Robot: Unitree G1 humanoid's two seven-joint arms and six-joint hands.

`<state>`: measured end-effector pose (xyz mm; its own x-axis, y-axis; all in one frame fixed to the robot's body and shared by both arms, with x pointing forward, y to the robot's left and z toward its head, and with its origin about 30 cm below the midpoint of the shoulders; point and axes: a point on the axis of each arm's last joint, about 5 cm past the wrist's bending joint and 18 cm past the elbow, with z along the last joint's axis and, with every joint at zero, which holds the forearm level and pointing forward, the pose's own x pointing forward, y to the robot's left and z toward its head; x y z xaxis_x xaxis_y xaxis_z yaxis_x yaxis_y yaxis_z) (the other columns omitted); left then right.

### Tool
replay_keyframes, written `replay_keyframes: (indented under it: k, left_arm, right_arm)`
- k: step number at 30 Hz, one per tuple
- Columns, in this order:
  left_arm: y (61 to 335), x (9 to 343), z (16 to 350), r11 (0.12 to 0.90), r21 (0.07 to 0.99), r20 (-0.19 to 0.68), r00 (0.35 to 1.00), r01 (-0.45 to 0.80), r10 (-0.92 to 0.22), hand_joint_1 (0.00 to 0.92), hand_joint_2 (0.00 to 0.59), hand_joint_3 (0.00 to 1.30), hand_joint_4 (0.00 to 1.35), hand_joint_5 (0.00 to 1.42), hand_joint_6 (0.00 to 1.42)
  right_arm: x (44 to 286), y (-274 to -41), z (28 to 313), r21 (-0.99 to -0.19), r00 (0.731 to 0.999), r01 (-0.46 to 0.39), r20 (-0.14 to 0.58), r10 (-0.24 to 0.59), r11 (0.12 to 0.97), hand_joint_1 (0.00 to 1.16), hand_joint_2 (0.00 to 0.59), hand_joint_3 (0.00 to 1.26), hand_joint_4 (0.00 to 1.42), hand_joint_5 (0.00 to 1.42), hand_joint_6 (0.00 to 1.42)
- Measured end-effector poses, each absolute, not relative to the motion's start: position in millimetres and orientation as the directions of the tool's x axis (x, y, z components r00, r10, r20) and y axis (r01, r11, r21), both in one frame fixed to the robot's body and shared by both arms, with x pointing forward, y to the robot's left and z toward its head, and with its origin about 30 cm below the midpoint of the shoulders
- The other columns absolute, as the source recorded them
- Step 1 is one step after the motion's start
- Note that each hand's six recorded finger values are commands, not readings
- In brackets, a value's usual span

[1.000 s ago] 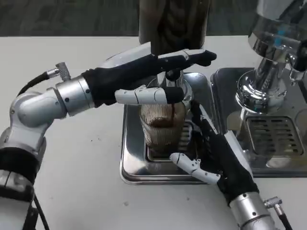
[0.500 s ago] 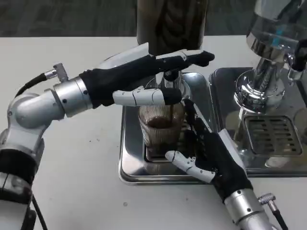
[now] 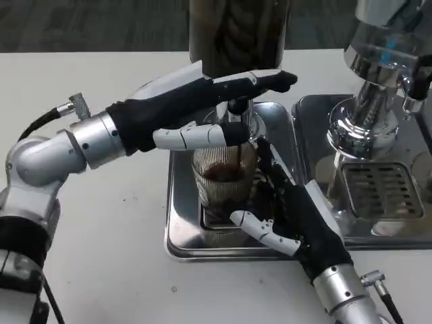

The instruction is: Grasp the cup under the faucet to collect the drink, then remove the cup.

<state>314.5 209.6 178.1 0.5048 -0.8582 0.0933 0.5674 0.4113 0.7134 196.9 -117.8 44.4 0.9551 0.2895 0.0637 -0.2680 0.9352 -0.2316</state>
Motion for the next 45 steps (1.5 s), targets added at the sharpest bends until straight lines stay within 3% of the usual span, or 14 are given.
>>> replay_keyframes:
  k: [12, 28, 45]
  left_arm:
    - [227, 311, 174, 0.535, 0.604, 0.188, 0.547, 0.591, -0.816, 0.0, 0.109, 0.13, 0.07, 0.08, 0.01]
    - [241, 302, 173, 0.654, 0.48, 0.335, 0.566, 0.585, -0.753, 0.0, 0.108, 0.2, 0.16, 0.17, 0.13]
    - [291, 248, 111, 0.796, 0.322, 0.16, 0.8, 0.512, -0.579, 0.0, 0.113, 0.23, 0.2, 0.2, 0.16]
  right_arm:
    - [197, -118, 45, -0.231, 0.955, -0.267, 0.067, 0.289, 0.936, 0.63, 0.221, 0.0, 0.0, 0.03, 0.12]
    - [197, -118, 45, -0.243, 0.956, -0.258, 0.076, 0.284, 0.935, 0.62, 0.224, 0.0, 0.0, 0.03, 0.12]
    - [195, -120, 45, -0.309, 0.952, -0.261, 0.078, 0.298, 0.915, 0.63, 0.215, 0.0, 0.0, 0.0, 0.11]
